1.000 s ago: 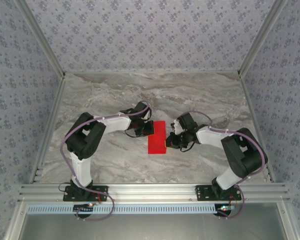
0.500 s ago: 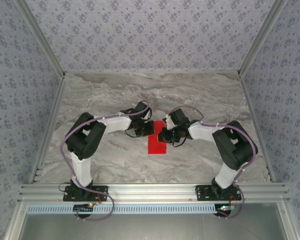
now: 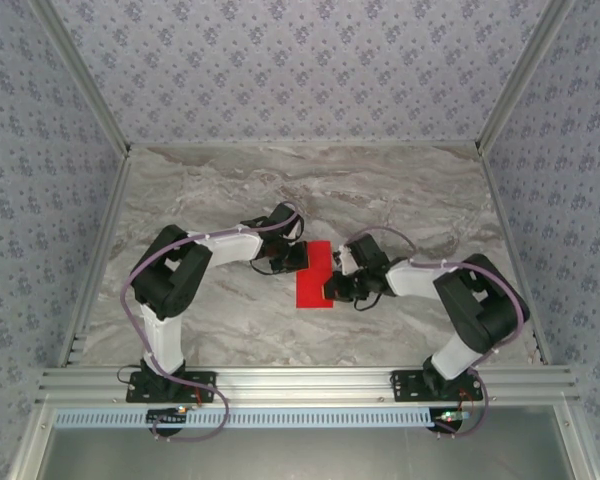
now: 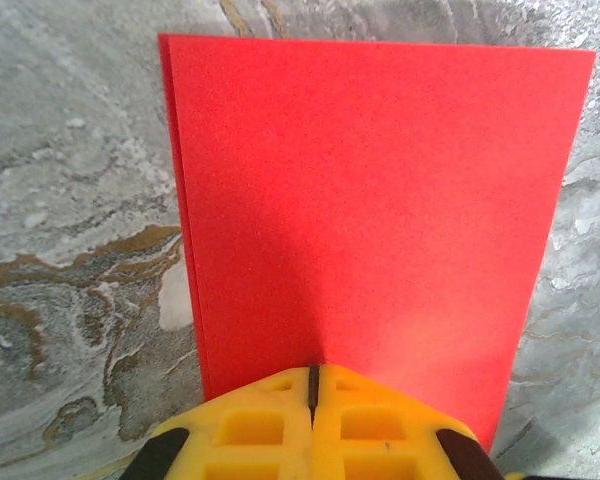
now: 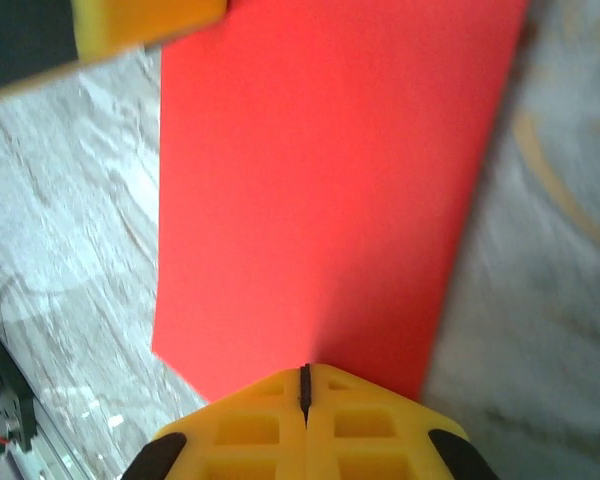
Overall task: Fold a paper plane with a square sheet of paper (pick it up from the middle)
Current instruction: Fold the square sheet of paper in half at the center of the table.
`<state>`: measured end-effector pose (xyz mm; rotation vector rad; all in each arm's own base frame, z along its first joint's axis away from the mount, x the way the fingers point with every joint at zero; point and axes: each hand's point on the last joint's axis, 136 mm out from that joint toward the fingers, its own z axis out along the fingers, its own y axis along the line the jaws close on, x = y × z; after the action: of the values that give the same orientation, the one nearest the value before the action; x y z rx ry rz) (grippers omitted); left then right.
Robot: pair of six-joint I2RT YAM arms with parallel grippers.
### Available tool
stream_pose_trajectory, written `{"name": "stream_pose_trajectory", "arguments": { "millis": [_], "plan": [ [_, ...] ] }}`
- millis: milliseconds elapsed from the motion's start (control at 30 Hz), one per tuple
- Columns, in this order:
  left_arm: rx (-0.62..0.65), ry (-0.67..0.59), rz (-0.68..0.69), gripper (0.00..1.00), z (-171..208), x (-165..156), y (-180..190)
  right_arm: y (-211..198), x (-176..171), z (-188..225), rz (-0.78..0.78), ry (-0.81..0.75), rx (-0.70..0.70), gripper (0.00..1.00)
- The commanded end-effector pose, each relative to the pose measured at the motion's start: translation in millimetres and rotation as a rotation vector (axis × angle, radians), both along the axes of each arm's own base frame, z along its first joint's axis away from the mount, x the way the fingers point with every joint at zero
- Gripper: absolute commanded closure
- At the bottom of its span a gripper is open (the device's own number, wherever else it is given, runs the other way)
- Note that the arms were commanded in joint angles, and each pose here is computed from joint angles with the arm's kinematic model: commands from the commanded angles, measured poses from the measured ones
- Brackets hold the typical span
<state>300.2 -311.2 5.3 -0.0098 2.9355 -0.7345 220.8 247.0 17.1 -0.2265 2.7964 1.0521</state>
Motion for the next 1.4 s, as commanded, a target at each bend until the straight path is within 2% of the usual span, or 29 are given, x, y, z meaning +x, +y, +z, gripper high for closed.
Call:
{"name": "stream_pose_trajectory", "arguments": {
  "millis": [0, 100, 267, 367, 467, 667, 933, 1133, 1233, 1367],
  "plan": [
    [0.43, 0.189, 0.049, 1.0, -87, -51, 94, -36, -54, -29, 0.018, 0.163, -0.138, 1.0],
    [0.423, 0.188, 0.045, 1.0, -86, -50, 92, -35, -45, -9, 0.001, 0.121, -0.123, 1.0],
    [0.417, 0.19, 0.044, 1.0, -86, -49, 89, -12, 9, 47, -0.045, -0.056, -0.048, 1.0],
    [0.406, 0.19, 0.046, 1.0, -85, -49, 88, 1, 35, 54, -0.055, -0.088, -0.044, 1.0],
    [0.402, 0.191, 0.045, 1.0, -86, -50, 87, 11, 47, 41, -0.049, -0.073, -0.045, 1.0],
    [0.398, 0.176, 0.037, 1.0, -82, -45, 84, 14, 42, 10, -0.023, -0.019, -0.071, 1.0],
    [0.365, 0.101, -0.025, 1.0, -65, -28, 71, -1, -7, -23, -0.007, 0.086, -0.115, 1.0],
    [0.23, -0.029, -0.126, 1.0, -23, 4, 32, 13, -43, -27, -0.044, 0.16, -0.083, 1.0],
    [0.128, -0.094, -0.143, 0.99, 14, 19, 8, 27, -24, -2, -0.123, 0.115, 0.003, 1.0],
    [0.041, -0.176, -0.085, 0.89, 69, 33, -3, 18, 22, 47, -0.221, -0.034, 0.041, 1.0]
  ]
}}
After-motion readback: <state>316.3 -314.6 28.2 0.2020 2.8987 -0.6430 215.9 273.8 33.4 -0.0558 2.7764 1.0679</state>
